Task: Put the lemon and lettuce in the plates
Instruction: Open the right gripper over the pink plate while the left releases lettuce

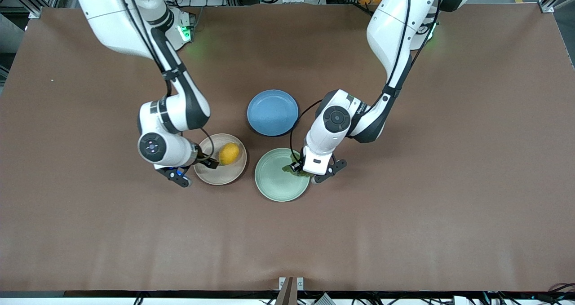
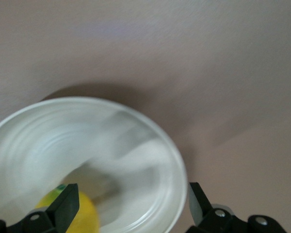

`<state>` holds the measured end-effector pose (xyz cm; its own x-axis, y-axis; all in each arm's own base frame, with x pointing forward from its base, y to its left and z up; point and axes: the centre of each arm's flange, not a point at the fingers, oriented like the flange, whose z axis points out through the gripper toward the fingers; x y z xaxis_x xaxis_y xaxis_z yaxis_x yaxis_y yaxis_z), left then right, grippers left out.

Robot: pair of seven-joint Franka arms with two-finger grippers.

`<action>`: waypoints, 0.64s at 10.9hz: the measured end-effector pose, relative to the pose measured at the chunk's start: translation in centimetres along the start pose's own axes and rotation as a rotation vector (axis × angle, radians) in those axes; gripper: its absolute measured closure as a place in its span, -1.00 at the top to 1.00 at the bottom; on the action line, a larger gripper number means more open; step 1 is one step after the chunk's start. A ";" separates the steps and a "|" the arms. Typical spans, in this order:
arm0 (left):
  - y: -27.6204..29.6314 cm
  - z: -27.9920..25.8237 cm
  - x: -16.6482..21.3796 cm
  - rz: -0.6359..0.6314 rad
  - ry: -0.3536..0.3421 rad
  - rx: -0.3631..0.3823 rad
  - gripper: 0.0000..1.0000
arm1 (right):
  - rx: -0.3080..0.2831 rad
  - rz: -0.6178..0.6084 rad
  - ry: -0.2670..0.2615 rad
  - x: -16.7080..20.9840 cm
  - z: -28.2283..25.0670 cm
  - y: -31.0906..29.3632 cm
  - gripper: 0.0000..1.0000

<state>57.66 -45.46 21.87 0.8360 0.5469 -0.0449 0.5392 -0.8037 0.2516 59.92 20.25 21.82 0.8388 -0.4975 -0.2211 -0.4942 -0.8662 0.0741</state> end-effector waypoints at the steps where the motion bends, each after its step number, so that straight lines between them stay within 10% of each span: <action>1: 0.0 0.0 0.0 0.002 0.001 -0.001 0.30 | -0.007 -0.029 -0.007 1.1 0.3 1.4 1.00; 4: 0.3 -0.4 0.3 0.002 0.006 -0.009 0.98 | -0.016 -0.096 -0.021 3.9 0.7 5.2 1.00; 7: 0.7 -1.0 0.6 0.001 0.013 -0.020 0.99 | -0.024 -0.143 -0.035 6.0 0.0 8.3 1.00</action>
<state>58.39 -45.44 22.97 0.8353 0.5489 -0.0318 0.5359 -0.7998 0.2705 60.87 10.09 21.14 0.8915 -0.3678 -0.2646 -0.3646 -0.9290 0.0628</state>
